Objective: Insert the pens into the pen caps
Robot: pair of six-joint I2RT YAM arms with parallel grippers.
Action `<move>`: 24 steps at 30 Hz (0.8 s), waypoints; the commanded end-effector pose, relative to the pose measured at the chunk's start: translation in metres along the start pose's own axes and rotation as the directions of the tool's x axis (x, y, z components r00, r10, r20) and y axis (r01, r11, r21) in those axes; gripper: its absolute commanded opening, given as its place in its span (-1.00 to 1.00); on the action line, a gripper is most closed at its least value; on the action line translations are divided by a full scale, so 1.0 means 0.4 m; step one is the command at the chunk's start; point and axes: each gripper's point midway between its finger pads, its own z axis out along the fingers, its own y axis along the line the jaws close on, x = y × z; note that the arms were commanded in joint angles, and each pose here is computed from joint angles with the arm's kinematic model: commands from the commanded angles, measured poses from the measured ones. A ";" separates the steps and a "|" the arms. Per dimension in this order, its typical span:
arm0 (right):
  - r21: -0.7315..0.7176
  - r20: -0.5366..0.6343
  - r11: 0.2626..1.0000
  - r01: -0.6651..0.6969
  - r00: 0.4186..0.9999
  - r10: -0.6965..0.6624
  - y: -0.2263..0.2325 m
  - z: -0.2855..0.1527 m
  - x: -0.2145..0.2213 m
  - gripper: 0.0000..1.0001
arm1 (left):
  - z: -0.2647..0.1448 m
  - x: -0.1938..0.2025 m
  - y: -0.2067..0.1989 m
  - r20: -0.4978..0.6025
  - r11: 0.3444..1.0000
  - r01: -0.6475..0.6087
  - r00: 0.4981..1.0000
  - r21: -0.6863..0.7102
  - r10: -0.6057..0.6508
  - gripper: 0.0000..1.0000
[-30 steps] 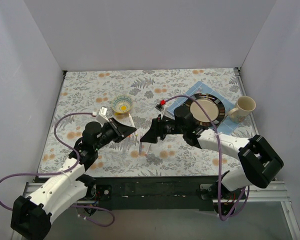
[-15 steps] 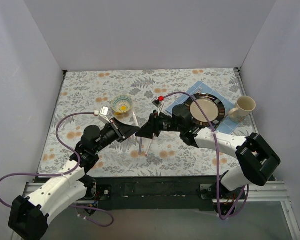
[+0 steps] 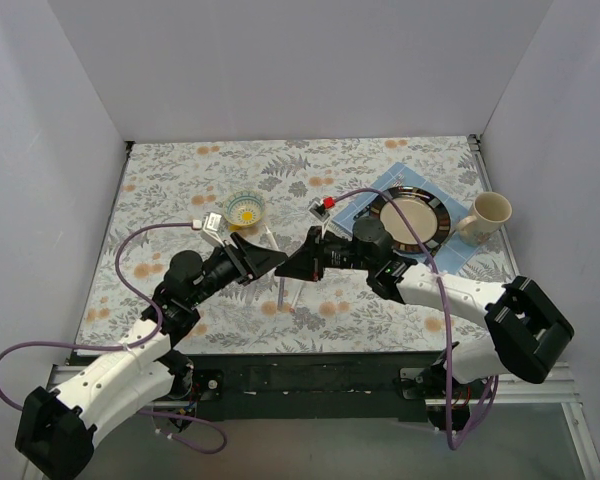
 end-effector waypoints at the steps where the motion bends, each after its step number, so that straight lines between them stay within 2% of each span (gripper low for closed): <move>1: -0.070 0.017 0.995 0.069 0.998 -0.068 0.054 -0.021 -0.010 -0.97 | 0.005 -0.027 -0.052 0.017 0.998 -0.055 0.998 0.033 0.055 0.24; 5: -0.097 -0.018 0.994 0.054 0.998 -0.056 0.067 -0.034 0.025 -0.97 | 0.009 -0.042 -0.071 0.030 0.993 -0.112 0.993 0.048 0.110 0.26; 11: -0.116 -0.051 0.992 0.040 0.998 -0.046 0.072 -0.046 0.058 -0.97 | 0.018 -0.047 -0.074 0.027 0.987 -0.151 0.988 0.048 0.150 0.19; 15: -0.122 -0.051 0.992 0.040 0.998 -0.046 0.077 -0.049 0.064 -0.97 | 0.022 -0.042 -0.069 0.016 0.985 -0.167 0.986 0.049 0.167 0.03; 18: -0.121 -0.049 0.992 0.039 0.998 -0.046 0.079 -0.052 0.065 -0.97 | 0.021 -0.037 -0.069 0.006 0.983 -0.172 0.985 0.056 0.172 -0.35; 19: -0.122 -0.051 0.992 0.037 0.998 -0.043 0.080 -0.051 0.067 -0.97 | 0.021 -0.035 -0.071 0.004 0.982 -0.177 0.984 0.060 0.177 -0.56; 20: -0.122 -0.048 0.992 0.039 0.998 -0.045 0.081 -0.052 0.066 -0.97 | 0.021 -0.034 -0.069 0.001 0.982 -0.177 0.984 0.060 0.177 -1.00; 21: -0.111 -0.040 0.993 0.039 0.998 -0.044 0.078 -0.052 0.060 -0.97 | 0.017 -0.033 -0.073 0.002 0.982 -0.177 0.984 0.069 0.178 -1.00; 23: -0.091 -0.026 0.995 0.044 0.999 -0.046 0.076 -0.052 0.050 -0.52 | 0.013 -0.029 -0.082 -0.002 0.982 -0.168 0.986 0.085 0.168 -1.00; 24: -0.070 -0.013 0.997 0.043 0.999 -0.044 0.070 -0.051 0.040 -0.20 | 0.009 -0.027 -0.089 -0.001 0.981 -0.164 0.986 0.099 0.165 -1.00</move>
